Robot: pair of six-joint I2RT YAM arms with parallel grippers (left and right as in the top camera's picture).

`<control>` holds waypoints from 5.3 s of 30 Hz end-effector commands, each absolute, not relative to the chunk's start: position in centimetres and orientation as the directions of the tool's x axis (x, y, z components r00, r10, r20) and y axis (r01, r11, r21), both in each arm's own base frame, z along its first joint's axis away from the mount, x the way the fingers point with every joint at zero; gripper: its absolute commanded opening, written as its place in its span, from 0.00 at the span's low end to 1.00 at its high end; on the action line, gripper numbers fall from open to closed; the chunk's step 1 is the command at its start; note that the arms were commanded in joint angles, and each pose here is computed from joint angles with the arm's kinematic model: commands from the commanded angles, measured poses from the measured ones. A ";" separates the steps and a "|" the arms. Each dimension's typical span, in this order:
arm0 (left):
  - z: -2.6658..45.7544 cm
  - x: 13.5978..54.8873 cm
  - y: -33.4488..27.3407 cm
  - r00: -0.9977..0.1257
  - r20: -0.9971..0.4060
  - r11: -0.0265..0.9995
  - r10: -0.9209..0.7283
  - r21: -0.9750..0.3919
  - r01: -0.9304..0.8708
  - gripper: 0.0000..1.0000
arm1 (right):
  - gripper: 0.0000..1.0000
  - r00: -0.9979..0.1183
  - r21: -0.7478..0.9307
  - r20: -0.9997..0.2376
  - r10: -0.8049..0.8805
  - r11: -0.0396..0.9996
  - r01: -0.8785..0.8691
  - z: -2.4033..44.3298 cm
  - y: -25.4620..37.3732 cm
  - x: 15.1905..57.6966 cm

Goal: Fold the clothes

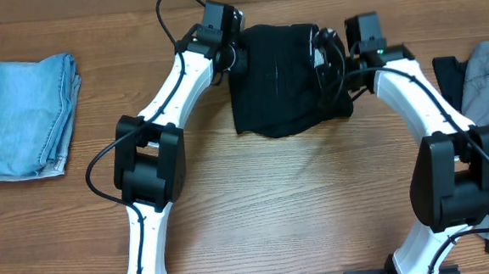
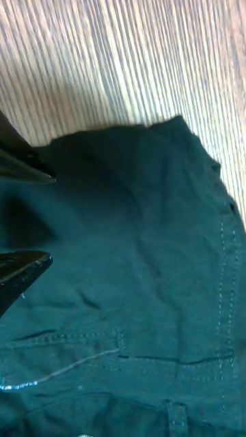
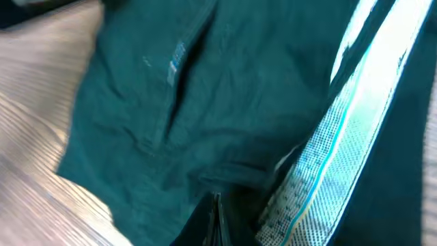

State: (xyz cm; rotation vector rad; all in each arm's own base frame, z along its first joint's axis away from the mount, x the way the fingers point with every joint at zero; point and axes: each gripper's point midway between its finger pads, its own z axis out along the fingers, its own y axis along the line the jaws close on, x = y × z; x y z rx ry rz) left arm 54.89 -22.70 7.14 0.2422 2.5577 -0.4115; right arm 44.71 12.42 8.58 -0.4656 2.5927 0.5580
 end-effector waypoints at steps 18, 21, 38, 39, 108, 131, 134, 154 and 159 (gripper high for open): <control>-0.8 53.9 -22.9 -0.861 -0.455 0.933 0.227 -0.150 0.326 0.43 | 0.04 -0.911 0.187 -0.336 -0.238 0.931 -0.313 -1.5 8.8 39.4; -1.0 54.3 -21.7 -0.861 -0.456 0.950 0.227 -0.091 0.298 0.42 | 0.04 -0.911 0.187 -0.336 -0.238 0.931 -0.312 -1.6 8.8 39.4; 6.3 61.0 -25.8 -0.707 -0.684 0.927 0.178 -0.124 0.354 0.27 | 0.04 -0.914 0.193 -0.335 -0.230 0.932 -0.305 -1.5 8.8 39.4; 4.6 60.9 -25.8 -0.722 -0.668 0.929 0.179 -0.127 0.348 0.26 | 0.04 -0.919 0.199 -0.331 -0.216 0.936 -0.291 -1.5 8.8 39.4; 11.6 53.0 -17.7 -0.930 -0.338 0.971 0.142 -0.133 0.197 0.92 | 0.53 -0.987 0.214 -0.129 0.090 0.975 0.061 6.7 7.8 39.8; 11.5 52.5 -17.6 -0.937 -0.320 0.972 0.144 -0.132 0.195 0.94 | 0.04 -0.954 0.161 -0.288 0.078 0.986 0.032 10.2 6.8 42.7; 11.5 52.6 -17.6 -0.936 -0.321 0.972 0.143 -0.132 0.194 0.94 | 0.04 -0.953 0.082 -0.297 0.056 0.996 0.033 9.8 5.5 42.8; 11.5 52.6 -17.6 -0.936 -0.322 0.972 0.144 -0.133 0.195 0.95 | 0.04 -0.980 -0.059 -0.172 0.101 0.992 0.112 -2.5 2.9 40.7; 11.8 53.4 -17.5 -0.924 -0.356 0.973 0.139 -0.124 0.194 1.00 | 0.25 -0.965 -0.040 -0.240 0.102 0.993 0.115 1.0 3.2 42.7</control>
